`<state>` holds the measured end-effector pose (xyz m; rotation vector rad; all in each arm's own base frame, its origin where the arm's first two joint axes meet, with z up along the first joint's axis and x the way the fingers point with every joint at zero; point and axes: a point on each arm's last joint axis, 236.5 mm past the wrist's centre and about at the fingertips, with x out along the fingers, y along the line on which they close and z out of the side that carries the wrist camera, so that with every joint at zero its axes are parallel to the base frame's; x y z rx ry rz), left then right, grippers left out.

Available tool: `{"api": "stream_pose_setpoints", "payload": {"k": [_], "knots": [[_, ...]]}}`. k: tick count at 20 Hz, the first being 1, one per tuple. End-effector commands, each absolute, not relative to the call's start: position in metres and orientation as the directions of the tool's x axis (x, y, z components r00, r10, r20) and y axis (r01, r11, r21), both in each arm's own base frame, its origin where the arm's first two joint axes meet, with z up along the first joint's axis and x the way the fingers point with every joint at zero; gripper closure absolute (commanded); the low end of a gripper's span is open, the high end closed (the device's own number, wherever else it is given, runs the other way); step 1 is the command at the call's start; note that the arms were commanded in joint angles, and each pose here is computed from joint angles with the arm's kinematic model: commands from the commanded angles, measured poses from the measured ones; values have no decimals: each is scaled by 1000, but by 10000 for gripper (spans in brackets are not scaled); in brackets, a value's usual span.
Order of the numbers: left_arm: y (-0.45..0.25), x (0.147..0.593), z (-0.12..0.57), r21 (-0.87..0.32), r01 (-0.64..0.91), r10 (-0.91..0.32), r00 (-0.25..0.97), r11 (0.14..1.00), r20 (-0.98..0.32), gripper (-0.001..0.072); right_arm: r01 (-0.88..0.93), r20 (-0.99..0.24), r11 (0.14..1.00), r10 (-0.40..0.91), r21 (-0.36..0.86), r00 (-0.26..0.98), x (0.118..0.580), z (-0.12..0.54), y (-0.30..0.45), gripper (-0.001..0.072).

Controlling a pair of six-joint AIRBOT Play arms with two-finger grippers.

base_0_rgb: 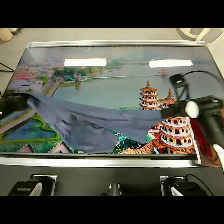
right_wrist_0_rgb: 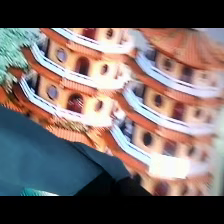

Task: Fold the shirts.

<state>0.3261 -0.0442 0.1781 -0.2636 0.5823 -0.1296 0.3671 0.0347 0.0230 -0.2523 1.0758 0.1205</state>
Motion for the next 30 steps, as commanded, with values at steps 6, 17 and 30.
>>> {"api": "stream_pose_setpoints", "payload": {"k": [6, 17, 30], "knots": [[-57, 328, 129, -261, 64, -215, 767, 963, -604, 685, -197, -839, 980, 136, 35, 526, 438, 9, 64, 142], [-50, 328, 128, -222, 58, -186, 770, 973, -610, 685, -116, -797, 795, 603, 596, 37, 266, -95, 122, 182], [-45, 338, 199, -192, 83, -167, 862, 978, -479, 685, -325, -629, 654, 753, 683, 194, 332, -10, 191, 695]]}}
